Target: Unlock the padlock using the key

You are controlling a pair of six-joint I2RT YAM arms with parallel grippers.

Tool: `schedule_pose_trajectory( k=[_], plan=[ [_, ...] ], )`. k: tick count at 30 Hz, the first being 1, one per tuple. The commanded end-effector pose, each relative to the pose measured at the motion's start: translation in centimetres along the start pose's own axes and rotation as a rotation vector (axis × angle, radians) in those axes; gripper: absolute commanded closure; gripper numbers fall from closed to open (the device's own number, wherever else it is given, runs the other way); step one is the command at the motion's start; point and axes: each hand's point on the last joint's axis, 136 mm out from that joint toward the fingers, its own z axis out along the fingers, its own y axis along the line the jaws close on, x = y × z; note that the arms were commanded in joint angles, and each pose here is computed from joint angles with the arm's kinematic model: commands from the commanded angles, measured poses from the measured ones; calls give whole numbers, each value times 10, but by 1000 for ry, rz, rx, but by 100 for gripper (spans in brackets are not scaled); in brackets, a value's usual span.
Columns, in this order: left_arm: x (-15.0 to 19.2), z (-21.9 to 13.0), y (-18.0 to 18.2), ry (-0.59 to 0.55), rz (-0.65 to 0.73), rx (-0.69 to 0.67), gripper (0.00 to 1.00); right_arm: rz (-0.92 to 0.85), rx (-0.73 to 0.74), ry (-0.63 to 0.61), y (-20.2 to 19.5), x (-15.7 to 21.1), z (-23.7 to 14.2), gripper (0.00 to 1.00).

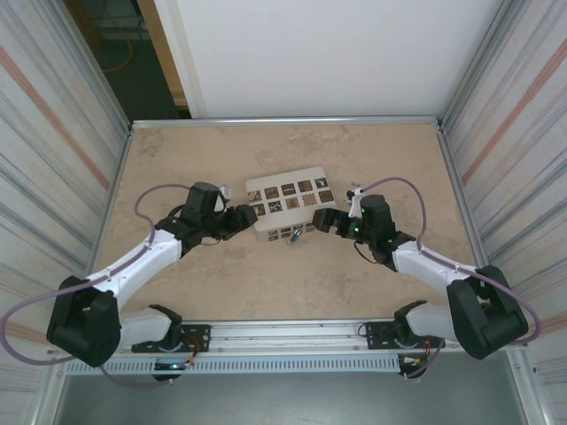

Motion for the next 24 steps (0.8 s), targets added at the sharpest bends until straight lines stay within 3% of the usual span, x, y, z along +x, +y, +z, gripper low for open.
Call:
schedule_pose_trajectory(
  k=[1, 12, 24],
  plan=[
    [-8, -13, -13, -42, 39, 17, 44, -13, -25, 24, -3, 7, -11, 1],
    [-7, -9, -55, -9, 117, 89, 58, 9, -199, 48, 16, 1, -24, 3],
    [-17, 32, -73, 74, 165, 131, 62, 73, -185, 92, 4, 14, -14, 2]
  ],
)
